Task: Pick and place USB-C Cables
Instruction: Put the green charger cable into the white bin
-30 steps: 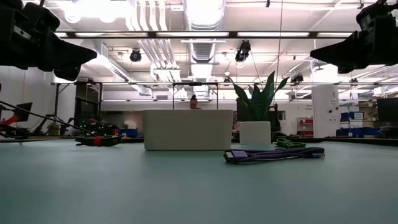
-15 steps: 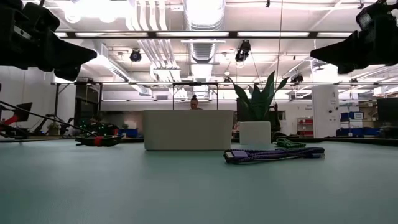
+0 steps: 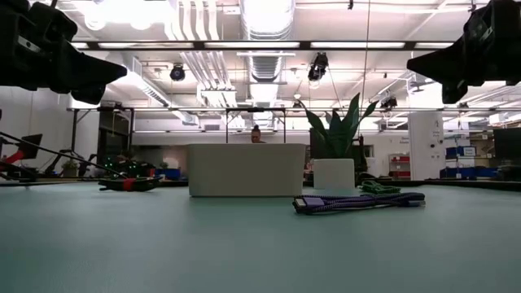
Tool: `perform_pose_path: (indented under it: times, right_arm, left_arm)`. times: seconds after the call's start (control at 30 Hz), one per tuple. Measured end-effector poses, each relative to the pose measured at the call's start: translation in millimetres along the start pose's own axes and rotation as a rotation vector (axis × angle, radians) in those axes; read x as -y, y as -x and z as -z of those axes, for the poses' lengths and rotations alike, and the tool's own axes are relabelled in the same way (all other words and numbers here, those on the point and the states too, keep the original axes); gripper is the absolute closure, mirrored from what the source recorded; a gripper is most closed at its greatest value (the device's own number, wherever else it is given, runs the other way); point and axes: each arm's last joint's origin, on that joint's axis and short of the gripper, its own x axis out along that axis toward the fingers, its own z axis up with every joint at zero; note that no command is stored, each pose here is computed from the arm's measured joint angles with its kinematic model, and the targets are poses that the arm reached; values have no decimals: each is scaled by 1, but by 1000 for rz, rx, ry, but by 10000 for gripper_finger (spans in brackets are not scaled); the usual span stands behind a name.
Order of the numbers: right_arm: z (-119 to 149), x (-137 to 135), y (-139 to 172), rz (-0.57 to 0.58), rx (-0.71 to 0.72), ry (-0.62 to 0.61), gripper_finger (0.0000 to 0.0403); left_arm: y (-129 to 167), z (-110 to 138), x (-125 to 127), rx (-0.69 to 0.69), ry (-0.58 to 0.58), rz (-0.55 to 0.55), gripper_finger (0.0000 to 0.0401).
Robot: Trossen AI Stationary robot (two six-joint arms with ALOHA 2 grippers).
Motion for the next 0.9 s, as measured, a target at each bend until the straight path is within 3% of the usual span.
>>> perform_pose_path:
  times: [0.47, 0.73, 0.9]
  right_arm:
    - [-9, 0, 0, 15, 92, -110, 394]
    - [-10, 0, 0, 16, 101, -72, 394]
    - [-19, -2, -1, -2, 183, -91, 394]
  left_arm:
    - [0, -2, -1, 15, 13, -20, 395]
    - [0, -1, -1, 15, 13, -20, 395]
    - [0, -2, -1, 23, 42, -30, 395]
